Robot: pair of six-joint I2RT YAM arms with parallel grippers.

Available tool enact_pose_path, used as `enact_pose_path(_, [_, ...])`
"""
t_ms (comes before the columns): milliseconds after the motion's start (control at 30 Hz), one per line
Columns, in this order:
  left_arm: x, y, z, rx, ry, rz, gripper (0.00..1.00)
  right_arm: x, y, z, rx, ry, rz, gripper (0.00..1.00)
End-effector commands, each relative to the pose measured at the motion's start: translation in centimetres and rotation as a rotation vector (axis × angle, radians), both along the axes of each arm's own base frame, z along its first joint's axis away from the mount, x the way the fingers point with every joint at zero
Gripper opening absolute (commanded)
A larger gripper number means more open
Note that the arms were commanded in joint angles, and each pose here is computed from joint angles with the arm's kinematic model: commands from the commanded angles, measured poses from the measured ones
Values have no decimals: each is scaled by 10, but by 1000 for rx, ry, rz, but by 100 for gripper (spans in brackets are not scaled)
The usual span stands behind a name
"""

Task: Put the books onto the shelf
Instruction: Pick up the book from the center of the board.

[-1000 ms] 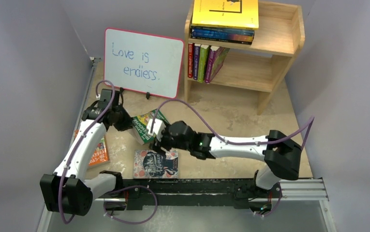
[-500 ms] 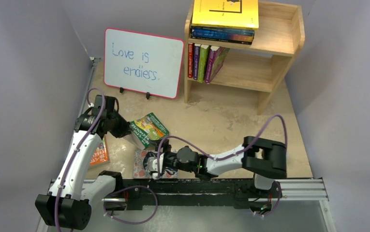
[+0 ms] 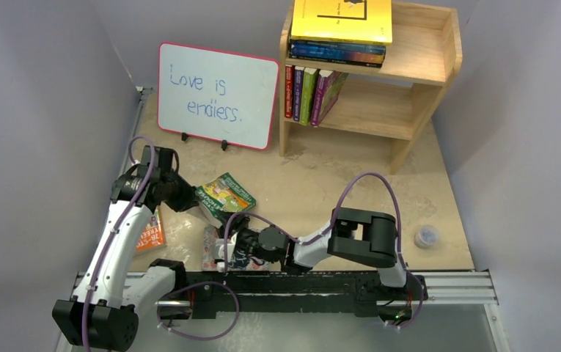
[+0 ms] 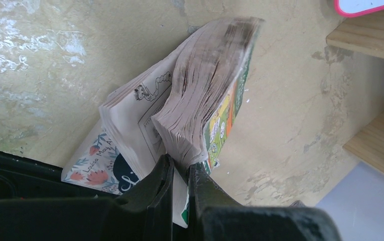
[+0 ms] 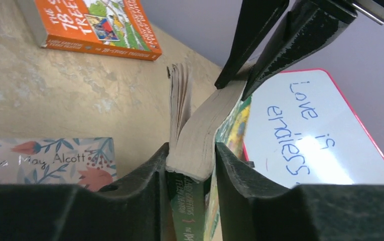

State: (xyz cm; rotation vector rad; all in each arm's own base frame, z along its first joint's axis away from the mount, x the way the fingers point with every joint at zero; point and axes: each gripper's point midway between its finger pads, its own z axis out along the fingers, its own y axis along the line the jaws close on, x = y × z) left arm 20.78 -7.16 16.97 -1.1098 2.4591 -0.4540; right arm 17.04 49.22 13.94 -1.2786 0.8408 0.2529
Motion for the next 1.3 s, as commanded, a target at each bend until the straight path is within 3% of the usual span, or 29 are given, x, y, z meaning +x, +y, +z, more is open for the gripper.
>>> enact_pose_path(0, [15, -3, 41, -38, -125, 18, 8, 5, 6, 49, 144, -79, -18, 29])
enact_pose_path(133, [30, 8, 67, 27, -207, 30, 40, 6, 6, 58, 140, -61, 5, 3])
enact_pose_path(200, [44, 16, 88, 73, -287, 42, 51, 12, 3, 61, 132, -38, 3, 0])
enact_pose_path(333, [64, 35, 146, 194, -502, 54, 60, 34, -12, 74, 141, 37, -16, 0])
enact_pose_path(500, [69, 43, 182, 267, -679, 31, 62, 69, -39, 102, 184, 191, -58, 0])
enact_pose_path(733, [67, 35, 184, 266, -824, -30, 63, 102, -75, 151, 281, 491, -77, 0])
enact_pose_path(1067, [57, -32, 168, 57, -1041, -371, 63, 92, -104, 212, 401, 887, -90, 0])
enact_pose_path(1267, [43, -59, 169, -27, -1137, -542, 63, 95, -128, 250, 503, 1053, -67, 0])
